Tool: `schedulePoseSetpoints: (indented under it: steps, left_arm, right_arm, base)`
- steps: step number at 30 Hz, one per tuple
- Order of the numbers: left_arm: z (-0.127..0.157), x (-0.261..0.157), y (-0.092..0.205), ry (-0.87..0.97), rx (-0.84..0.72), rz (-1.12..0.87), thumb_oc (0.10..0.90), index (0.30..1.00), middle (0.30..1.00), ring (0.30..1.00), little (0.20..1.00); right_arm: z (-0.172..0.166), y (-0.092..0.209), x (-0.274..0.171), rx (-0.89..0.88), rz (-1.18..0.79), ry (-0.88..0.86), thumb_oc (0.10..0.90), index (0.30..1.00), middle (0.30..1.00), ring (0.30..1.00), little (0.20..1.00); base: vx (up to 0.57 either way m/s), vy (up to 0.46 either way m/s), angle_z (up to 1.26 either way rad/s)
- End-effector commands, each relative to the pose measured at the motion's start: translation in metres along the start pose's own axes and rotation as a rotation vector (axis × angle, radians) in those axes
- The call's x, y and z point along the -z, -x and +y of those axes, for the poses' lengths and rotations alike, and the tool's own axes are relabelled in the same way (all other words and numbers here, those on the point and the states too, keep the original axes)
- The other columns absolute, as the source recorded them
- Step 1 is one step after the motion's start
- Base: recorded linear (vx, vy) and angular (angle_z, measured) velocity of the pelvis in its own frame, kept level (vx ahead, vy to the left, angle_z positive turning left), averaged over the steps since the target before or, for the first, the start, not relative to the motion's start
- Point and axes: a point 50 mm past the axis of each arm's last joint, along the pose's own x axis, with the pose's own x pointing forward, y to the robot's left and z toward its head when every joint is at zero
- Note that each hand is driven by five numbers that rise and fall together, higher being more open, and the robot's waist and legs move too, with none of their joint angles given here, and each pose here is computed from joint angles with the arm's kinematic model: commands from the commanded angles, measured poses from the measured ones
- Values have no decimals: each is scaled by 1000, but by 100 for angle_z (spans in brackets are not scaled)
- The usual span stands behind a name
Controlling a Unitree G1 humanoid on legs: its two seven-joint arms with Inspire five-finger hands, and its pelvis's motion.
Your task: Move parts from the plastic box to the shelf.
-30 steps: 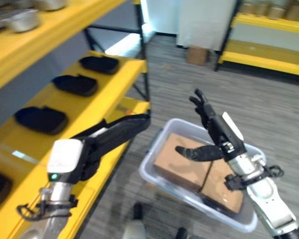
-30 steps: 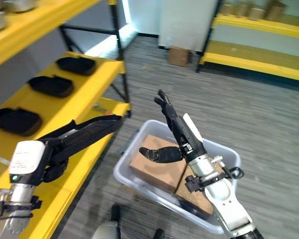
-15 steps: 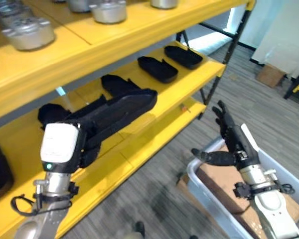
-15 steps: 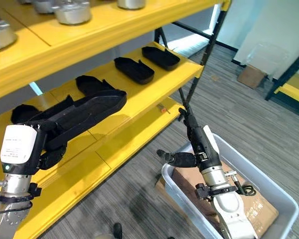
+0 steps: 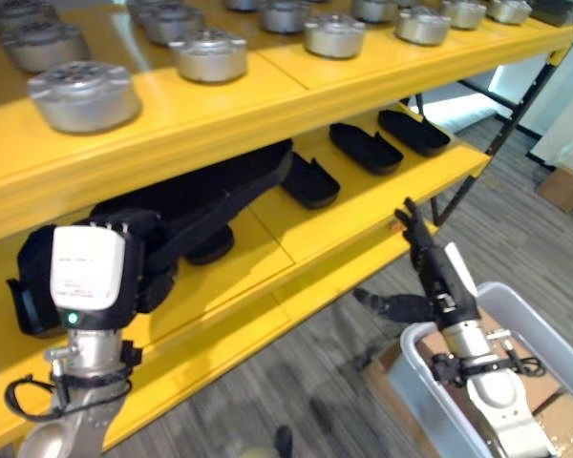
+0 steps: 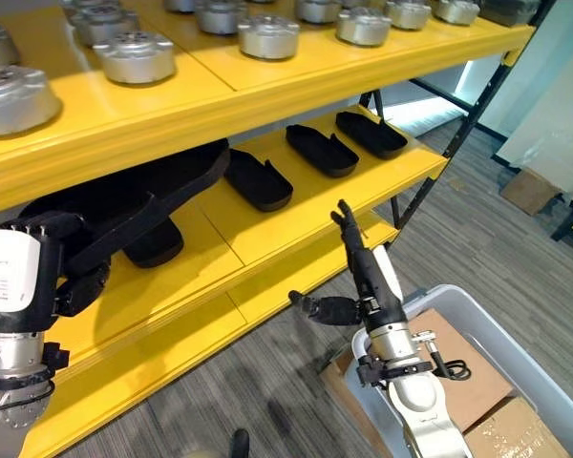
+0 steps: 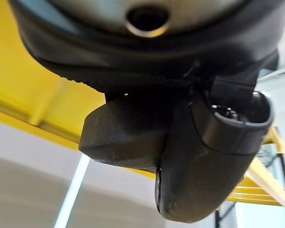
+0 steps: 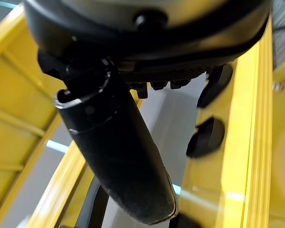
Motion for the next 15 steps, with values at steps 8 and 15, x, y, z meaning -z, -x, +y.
schedulePoseSetpoints:
  steps: [8, 15]
  left_arm:
    - [15, -2, -19, 32, -127, -48, 400, 300, 300, 300, 300]
    - [16, 2, -9, 51, -96, -10, 400, 300, 300, 300, 300]
  right_arm:
    - [-15, -11, -28, -22, -184, 4, 900, 1000, 1000, 1000, 1000]
    - [-22, -8, -30, -4, -193, 10, 900, 1000, 1000, 1000, 1000]
  base:
    - [-16, -31, 43]
    - [-5, -77, 30]
